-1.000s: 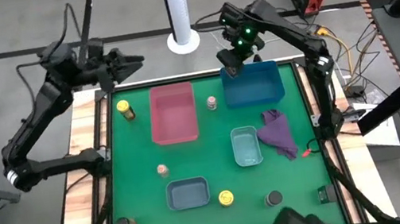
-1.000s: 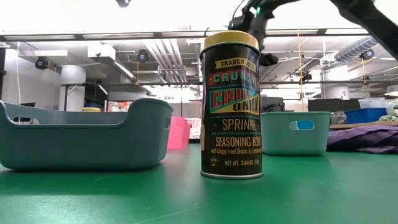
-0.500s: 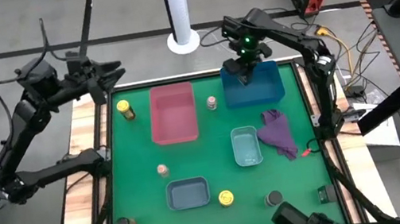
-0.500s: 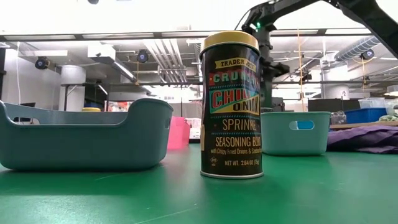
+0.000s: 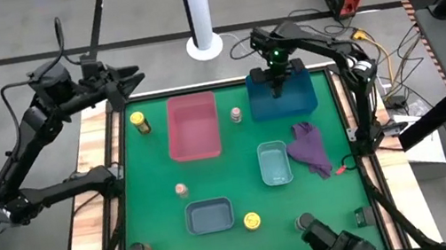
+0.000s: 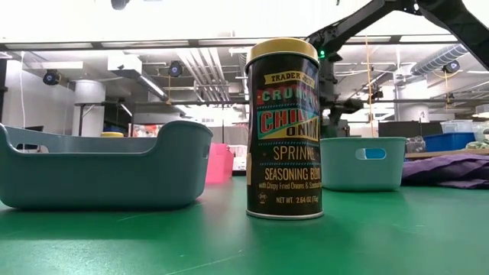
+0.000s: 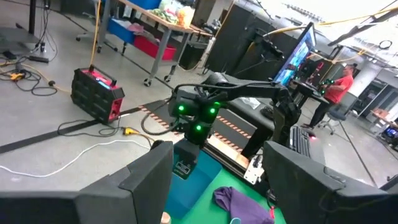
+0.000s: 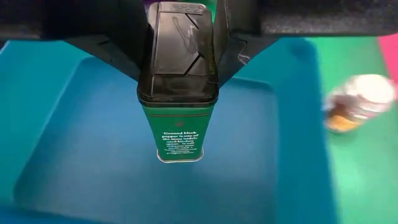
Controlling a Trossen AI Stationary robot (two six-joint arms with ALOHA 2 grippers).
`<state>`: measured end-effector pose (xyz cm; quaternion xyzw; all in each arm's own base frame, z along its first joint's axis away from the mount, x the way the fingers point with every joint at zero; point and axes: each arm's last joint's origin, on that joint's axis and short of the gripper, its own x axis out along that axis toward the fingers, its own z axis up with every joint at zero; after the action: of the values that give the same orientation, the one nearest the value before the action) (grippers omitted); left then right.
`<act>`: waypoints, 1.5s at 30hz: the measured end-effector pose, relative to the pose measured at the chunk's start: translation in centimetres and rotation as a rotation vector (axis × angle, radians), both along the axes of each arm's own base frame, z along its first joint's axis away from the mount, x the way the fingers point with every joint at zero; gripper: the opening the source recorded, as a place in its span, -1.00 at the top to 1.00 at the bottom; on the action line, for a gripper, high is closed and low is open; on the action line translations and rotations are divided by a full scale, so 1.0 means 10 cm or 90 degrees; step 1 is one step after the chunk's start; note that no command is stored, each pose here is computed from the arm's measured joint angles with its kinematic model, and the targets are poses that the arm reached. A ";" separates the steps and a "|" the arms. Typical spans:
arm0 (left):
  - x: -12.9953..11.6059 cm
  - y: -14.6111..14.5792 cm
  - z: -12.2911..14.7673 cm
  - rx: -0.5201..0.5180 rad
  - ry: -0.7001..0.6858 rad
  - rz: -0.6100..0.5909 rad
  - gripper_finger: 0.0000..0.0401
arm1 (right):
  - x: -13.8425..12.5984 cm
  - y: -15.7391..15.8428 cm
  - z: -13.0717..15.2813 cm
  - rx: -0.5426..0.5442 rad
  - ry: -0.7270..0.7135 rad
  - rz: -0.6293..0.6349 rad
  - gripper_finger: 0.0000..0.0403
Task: Sort spices by type
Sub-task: Put the left black seasoning can into the large blue bin
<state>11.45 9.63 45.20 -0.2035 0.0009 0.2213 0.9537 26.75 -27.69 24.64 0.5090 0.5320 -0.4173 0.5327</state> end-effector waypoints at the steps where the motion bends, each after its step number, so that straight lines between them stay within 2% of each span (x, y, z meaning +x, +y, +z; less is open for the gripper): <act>1: 0.00 0.00 0.00 0.002 0.002 0.000 -0.16 | -0.02 0.01 -0.04 0.009 0.008 0.004 0.41; 7: -0.03 -0.02 0.00 0.005 0.006 -0.001 -0.16 | -0.19 0.07 -0.15 0.003 0.009 -0.012 0.41; 12: -0.04 -0.04 0.00 0.008 0.007 -0.001 -0.16 | -0.48 0.08 -0.15 0.006 0.013 -0.065 0.41; 17: -0.03 -0.03 0.00 0.007 0.008 -0.001 -0.16 | -0.77 0.05 -0.18 -0.022 -0.020 -0.122 0.41; 21: -0.02 -0.01 -0.01 0.004 0.011 -0.001 -0.16 | -0.92 0.07 -0.25 -0.018 -0.020 -0.146 0.41; 32: 0.07 0.06 -0.05 -0.010 0.026 0.000 -0.16 | -0.94 0.07 -0.33 -0.019 -0.037 -0.133 0.41; 39: 0.10 0.10 -0.07 -0.031 0.026 0.023 -0.16 | -0.93 0.05 -0.37 -0.018 -0.036 -0.131 0.12; 45: 0.08 0.09 -0.06 -0.030 0.018 0.034 -0.16 | -0.93 0.05 -0.35 -0.021 -0.038 -0.125 0.11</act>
<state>12.22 10.56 44.62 -0.2224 0.0139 0.2495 0.9424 17.48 -27.17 21.10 0.5620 0.4563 -0.4613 0.5130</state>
